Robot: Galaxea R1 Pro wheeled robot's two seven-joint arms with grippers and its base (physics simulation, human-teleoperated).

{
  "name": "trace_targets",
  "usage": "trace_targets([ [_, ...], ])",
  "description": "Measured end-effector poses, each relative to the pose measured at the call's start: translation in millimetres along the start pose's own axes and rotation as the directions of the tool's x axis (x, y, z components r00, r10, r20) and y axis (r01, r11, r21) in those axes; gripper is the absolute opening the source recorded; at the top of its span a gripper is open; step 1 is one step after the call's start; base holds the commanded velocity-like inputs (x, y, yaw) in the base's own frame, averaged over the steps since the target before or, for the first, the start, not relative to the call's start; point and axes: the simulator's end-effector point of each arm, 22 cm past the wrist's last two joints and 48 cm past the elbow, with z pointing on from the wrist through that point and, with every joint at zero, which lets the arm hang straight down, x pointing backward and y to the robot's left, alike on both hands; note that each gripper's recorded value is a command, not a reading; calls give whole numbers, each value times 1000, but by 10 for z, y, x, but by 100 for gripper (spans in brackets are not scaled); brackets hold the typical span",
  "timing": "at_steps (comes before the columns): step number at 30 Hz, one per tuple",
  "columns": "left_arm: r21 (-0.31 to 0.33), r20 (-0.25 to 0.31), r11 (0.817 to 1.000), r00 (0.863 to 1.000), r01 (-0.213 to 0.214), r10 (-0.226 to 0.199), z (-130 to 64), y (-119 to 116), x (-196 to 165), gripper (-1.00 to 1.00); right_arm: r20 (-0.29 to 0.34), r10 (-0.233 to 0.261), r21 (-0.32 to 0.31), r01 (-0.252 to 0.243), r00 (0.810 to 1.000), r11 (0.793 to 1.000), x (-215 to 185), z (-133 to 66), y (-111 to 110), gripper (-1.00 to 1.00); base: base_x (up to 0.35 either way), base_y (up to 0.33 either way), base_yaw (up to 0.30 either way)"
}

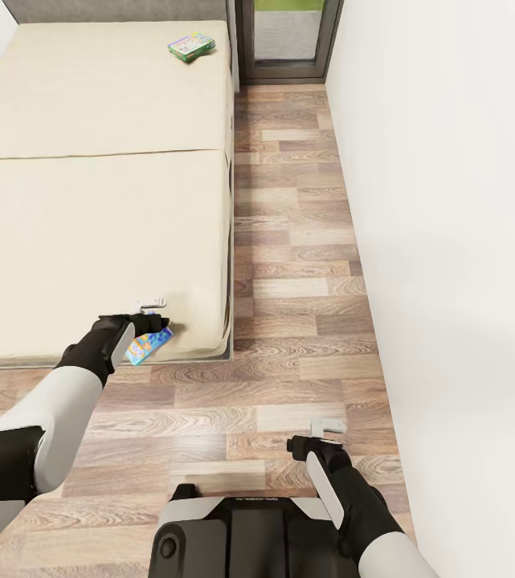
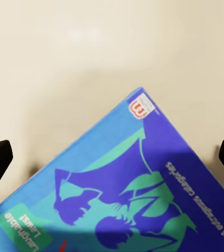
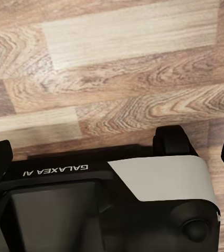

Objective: Put all the toys in the child's room - the three board games (two on the bed and one on the table), the two jigsaw puzzles on the table, and the tennis ball on the table - inside the toy box on the table in the child's room.

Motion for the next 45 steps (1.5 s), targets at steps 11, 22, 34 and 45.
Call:
trace_targets([
  [11,-5,2,1000,1000,-7,7,-1,10,-8,100,0,0,0,0,1000,1000,1,1,0,100,0,0,0],
  [22,-23,40,1000,999,1,0,-47,111,-172,100,-1,0,0,0,1000,1000,1,2,0,100,0,0,0],
  [34,-31,126,999,992,11,-7,-184,175,-552,100,-1,0,0,0,1000,1000,1,2,0,100,0,0,0],
  [45,-52,188,991,976,125,-113,-333,551,-790,100,-1,0,0,0,1000,1000,1,2,0,100,0,0,0],
])
